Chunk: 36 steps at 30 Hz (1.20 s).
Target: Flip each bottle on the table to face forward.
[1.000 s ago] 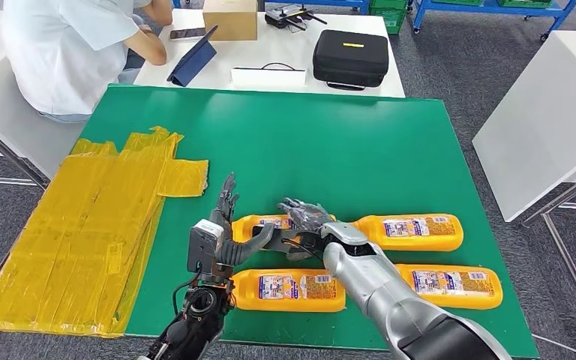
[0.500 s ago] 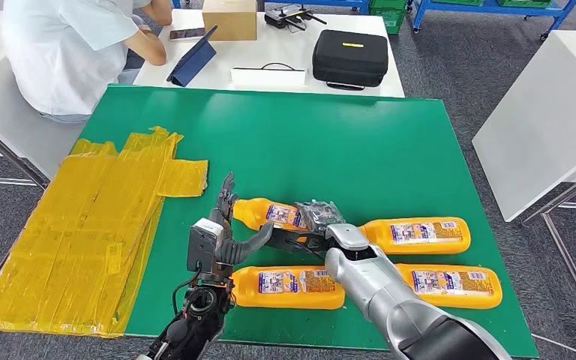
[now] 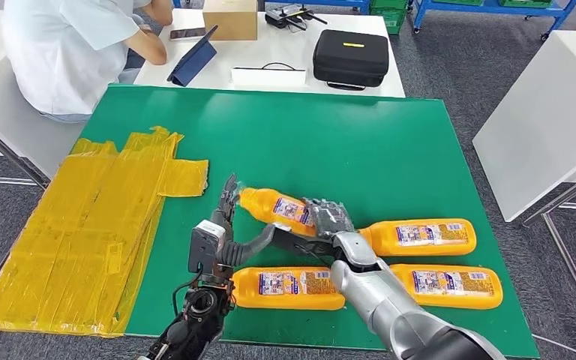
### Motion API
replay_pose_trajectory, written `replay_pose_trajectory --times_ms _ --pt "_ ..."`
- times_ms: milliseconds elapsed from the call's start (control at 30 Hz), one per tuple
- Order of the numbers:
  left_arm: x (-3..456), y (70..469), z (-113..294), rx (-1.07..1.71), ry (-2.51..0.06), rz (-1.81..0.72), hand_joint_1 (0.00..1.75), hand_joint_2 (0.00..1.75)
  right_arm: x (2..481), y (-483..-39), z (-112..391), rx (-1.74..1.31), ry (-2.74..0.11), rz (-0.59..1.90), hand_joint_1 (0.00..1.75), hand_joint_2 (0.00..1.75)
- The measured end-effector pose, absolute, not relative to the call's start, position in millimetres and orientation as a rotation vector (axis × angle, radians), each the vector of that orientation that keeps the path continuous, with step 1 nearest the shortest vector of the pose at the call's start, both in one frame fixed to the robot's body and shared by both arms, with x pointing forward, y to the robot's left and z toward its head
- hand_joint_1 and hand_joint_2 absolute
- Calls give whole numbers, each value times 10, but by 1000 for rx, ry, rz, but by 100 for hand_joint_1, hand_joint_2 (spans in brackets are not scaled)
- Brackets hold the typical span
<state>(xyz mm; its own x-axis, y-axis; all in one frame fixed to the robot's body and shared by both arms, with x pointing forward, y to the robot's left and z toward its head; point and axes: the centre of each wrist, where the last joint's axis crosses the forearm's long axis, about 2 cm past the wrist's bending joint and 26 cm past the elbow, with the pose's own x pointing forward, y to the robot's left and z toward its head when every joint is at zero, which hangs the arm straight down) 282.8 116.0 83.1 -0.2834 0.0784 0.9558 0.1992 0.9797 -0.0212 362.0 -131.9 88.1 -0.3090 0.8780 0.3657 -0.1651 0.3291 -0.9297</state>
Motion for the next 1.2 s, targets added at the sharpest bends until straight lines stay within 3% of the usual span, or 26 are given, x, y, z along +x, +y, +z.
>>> replay_pose_trajectory --times_ms 167,300,667,967,1200 --pt "2792 1163 820 -184 -1870 -115 0 175 3562 -1406 935 -537 -2024 634 175 175" --pt "2800 1170 871 -181 -1895 -105 0 175 3536 -1471 1076 -521 -2119 253 175 175" --pt "2855 1201 1025 -201 -1952 -90 0 175 3414 -1510 1290 -417 -2135 -123 175 175" --pt "2973 1202 1219 -217 -2021 -99 0 175 3372 -1394 1305 -138 -2130 -138 175 175" --pt "3028 1164 1346 -250 -2054 -117 0 175 3332 -1194 1225 70 -2135 117 175 175"
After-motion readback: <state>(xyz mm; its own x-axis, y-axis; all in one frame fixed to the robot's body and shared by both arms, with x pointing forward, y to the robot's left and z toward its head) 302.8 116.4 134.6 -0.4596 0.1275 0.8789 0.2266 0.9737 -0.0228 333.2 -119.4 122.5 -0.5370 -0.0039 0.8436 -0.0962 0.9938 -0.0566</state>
